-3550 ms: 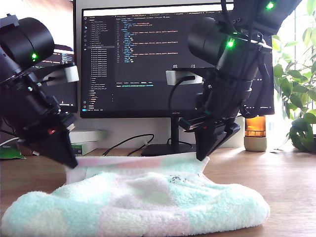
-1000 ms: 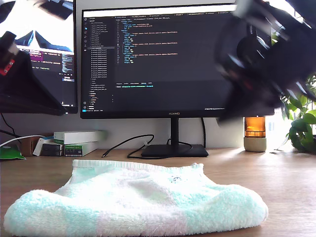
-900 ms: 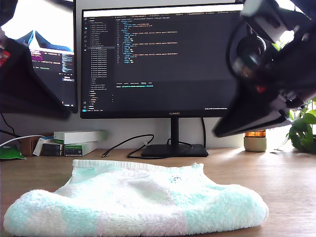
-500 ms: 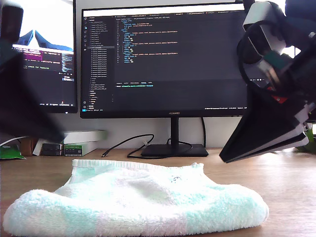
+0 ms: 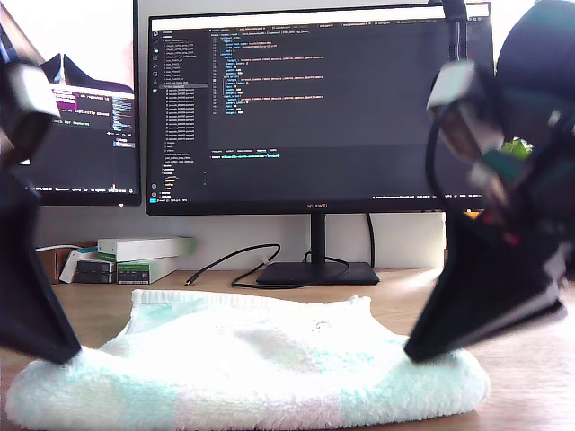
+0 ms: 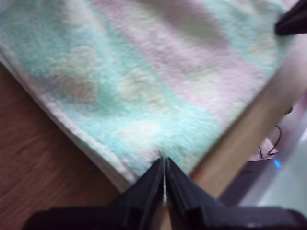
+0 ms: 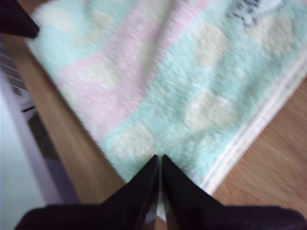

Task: Fold the tea towel to a neat square and place it to the right

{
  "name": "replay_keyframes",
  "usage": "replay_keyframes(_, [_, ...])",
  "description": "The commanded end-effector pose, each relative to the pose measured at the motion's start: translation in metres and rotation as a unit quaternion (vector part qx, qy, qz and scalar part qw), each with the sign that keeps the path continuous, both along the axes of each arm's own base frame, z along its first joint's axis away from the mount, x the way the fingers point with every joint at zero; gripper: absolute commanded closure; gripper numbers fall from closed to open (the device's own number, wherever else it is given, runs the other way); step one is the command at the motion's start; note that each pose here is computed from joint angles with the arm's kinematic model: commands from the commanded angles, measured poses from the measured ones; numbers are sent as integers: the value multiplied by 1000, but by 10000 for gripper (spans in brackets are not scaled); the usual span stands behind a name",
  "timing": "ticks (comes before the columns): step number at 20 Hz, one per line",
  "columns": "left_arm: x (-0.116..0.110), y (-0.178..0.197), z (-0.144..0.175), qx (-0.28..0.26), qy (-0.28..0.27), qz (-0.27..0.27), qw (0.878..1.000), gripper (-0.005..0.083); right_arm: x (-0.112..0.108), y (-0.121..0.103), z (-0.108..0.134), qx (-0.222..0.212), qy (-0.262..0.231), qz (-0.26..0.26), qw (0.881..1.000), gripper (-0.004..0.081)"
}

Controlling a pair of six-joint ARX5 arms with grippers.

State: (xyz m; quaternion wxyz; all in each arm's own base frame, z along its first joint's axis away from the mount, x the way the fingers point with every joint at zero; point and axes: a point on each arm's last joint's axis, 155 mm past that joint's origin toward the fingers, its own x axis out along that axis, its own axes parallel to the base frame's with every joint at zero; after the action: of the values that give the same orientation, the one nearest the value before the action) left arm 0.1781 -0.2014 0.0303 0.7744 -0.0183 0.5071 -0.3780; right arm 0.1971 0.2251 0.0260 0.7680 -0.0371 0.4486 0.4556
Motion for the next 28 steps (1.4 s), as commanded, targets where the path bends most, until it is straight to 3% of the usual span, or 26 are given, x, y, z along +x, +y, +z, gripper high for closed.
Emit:
replay_keyframes(1, [-1, 2, -12, 12, 11, 1, 1000, 797, -2, 0, -5, -6, 6, 2, 1000, 780])
replay_keyframes(7, [-8, 7, -33, 37, 48, 2, 998, 797, 8, -14, -16, -48, -4, -29, 998, 780])
replay_keyframes(11, [-12, 3, -30, 26, 62, 0, 998, 797, 7, -13, -16, -47, -3, -28, 998, 780])
replay_keyframes(15, [6, -11, -5, -10, 18, -5, 1000, 797, 6, -14, -17, -49, 0, -28, 998, 780])
replay_keyframes(24, [31, -20, 10, -32, -44, 7, 998, 797, 5, -14, -18, -50, 3, -29, 998, 780])
replay_keyframes(28, [24, -16, 2, -20, -24, 5, 1000, 797, 6, -14, -18, -50, 2, -29, 998, 780])
